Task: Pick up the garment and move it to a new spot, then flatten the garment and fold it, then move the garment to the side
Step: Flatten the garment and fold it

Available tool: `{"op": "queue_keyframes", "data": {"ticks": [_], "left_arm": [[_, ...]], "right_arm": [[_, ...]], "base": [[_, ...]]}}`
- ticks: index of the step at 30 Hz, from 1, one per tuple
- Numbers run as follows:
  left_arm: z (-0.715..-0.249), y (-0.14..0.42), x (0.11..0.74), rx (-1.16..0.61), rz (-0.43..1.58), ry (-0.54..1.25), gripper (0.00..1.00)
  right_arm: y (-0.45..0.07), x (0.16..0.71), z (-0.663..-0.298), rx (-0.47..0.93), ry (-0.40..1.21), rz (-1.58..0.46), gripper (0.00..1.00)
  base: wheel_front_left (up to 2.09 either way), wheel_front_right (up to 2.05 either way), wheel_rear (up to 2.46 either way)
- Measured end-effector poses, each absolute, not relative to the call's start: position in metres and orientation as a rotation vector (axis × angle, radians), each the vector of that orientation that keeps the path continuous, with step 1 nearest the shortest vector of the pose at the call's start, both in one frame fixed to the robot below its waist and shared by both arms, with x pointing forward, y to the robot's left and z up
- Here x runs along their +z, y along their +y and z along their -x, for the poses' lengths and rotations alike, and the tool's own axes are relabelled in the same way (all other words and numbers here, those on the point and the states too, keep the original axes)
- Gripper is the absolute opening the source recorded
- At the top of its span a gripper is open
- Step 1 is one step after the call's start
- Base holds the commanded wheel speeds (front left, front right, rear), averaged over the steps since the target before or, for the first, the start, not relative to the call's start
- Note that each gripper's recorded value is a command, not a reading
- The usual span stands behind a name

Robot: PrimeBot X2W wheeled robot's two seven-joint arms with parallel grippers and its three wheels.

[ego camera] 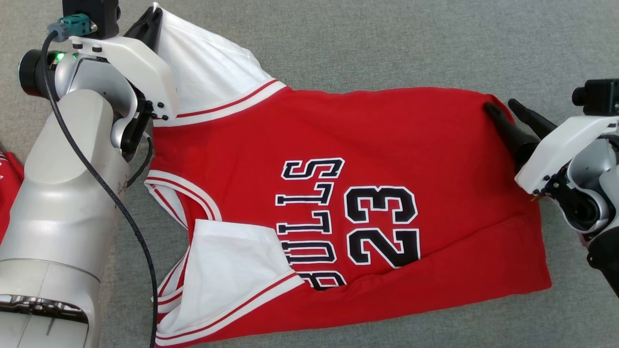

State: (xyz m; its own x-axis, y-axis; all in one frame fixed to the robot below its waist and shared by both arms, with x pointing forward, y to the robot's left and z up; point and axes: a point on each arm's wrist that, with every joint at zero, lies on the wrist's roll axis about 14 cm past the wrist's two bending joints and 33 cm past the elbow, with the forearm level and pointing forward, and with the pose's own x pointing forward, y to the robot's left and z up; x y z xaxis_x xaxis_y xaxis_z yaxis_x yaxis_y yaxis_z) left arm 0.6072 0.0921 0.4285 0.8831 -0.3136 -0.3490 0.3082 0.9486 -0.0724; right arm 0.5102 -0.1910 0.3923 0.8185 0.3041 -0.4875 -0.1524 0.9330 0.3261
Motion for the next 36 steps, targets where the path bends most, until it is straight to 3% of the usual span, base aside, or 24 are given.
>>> {"op": "queue_keyframes", "data": {"ticks": [3,4,5,6,9,15,27,28,31,36], "left_arm": [[-0.606,0.092,0.429,-0.325,0.014,0.365,0.00],[-0.606,0.092,0.428,-0.325,0.011,0.368,0.00],[-0.606,0.092,0.429,-0.326,0.010,0.365,0.00],[-0.605,0.092,0.431,-0.328,0.008,0.362,0.00],[-0.602,0.093,0.432,-0.328,0.007,0.359,0.00],[-0.601,0.097,0.448,-0.317,0.005,0.297,0.00],[-0.591,0.101,0.450,-0.307,0.027,0.283,0.00],[-0.589,0.102,0.447,-0.307,0.026,0.292,0.00],[-0.586,0.104,0.445,-0.303,0.027,0.305,0.00],[-0.582,0.107,0.442,-0.303,0.024,0.324,0.00]], "right_arm": [[-0.187,0.379,-0.504,0.250,0.614,-0.288,1.00],[-0.186,0.377,-0.504,0.251,0.620,-0.288,0.55],[-0.186,0.377,-0.506,0.251,0.620,-0.289,0.21],[-0.184,0.377,-0.508,0.255,0.620,-0.288,0.00],[-0.179,0.382,-0.512,0.266,0.582,-0.293,0.00],[-0.192,0.423,-0.534,0.253,0.350,-0.234,0.00],[-0.203,0.443,-0.533,0.253,0.229,-0.177,0.00],[-0.199,0.434,-0.527,0.265,0.260,-0.171,0.15],[-0.193,0.403,-0.504,0.289,0.392,-0.162,1.00],[-0.199,0.400,-0.499,0.283,0.443,-0.179,1.00]], "base": [[0.00,0.00,0.00],[0.00,0.00,0.00],[0.00,0.00,0.00],[0.00,0.00,0.00],[0.00,0.00,0.00],[0.00,0.00,0.00],[0.00,0.00,0.00],[0.00,0.00,0.00],[0.00,0.00,0.00],[0.00,0.00,0.00]]}}
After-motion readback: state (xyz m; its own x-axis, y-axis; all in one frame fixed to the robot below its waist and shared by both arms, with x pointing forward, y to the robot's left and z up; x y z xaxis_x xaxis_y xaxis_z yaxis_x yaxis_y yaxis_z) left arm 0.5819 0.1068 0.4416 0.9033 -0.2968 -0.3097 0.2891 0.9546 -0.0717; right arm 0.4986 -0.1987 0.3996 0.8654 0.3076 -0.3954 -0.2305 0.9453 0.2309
